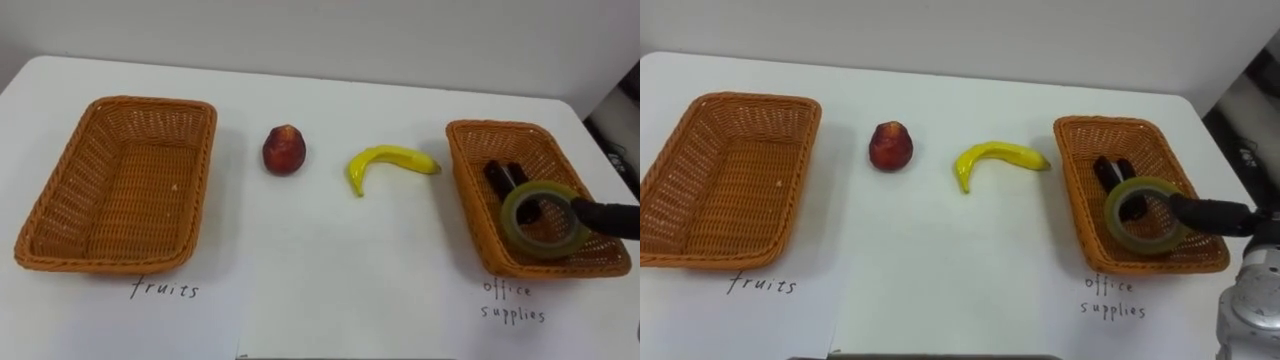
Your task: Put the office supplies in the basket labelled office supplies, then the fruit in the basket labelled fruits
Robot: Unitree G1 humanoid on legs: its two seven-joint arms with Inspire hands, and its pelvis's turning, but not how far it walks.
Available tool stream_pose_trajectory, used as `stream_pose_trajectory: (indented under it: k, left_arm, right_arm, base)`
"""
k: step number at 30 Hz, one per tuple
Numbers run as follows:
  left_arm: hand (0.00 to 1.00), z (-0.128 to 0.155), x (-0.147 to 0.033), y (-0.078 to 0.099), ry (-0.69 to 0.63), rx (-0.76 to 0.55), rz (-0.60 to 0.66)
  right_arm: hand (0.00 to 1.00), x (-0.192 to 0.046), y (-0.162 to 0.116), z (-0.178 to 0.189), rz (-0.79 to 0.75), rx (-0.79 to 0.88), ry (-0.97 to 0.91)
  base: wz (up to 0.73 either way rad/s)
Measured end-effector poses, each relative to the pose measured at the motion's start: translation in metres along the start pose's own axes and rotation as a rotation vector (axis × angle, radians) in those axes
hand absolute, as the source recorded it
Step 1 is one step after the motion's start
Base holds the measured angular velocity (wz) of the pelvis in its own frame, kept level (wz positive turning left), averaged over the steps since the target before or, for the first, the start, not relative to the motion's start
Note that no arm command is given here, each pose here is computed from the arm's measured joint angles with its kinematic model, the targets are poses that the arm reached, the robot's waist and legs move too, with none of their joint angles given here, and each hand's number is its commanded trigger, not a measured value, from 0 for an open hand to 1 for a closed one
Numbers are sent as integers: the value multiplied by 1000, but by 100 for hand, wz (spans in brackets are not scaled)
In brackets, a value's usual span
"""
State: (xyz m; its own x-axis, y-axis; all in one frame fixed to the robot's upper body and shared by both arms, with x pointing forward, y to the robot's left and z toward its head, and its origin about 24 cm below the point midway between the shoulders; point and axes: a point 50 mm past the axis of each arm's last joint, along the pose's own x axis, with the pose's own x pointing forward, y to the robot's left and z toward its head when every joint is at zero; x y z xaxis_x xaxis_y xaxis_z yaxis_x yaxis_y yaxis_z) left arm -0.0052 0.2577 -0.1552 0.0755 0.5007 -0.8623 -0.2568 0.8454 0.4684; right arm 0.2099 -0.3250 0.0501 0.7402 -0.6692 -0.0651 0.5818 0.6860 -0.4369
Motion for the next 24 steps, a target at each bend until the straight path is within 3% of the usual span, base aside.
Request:
stream_pose_trajectory:
  k: [10,24]
  left_arm:
    - [0,0,0,1,0,-8,3]
    - [0,1,1,1,-3,3,-5]
  right_arm:
    - [0,-1,0,6,8,47,-16]
    - [0,4,-4,87,52,141,-321]
  base:
    - [0]
    - [-1]
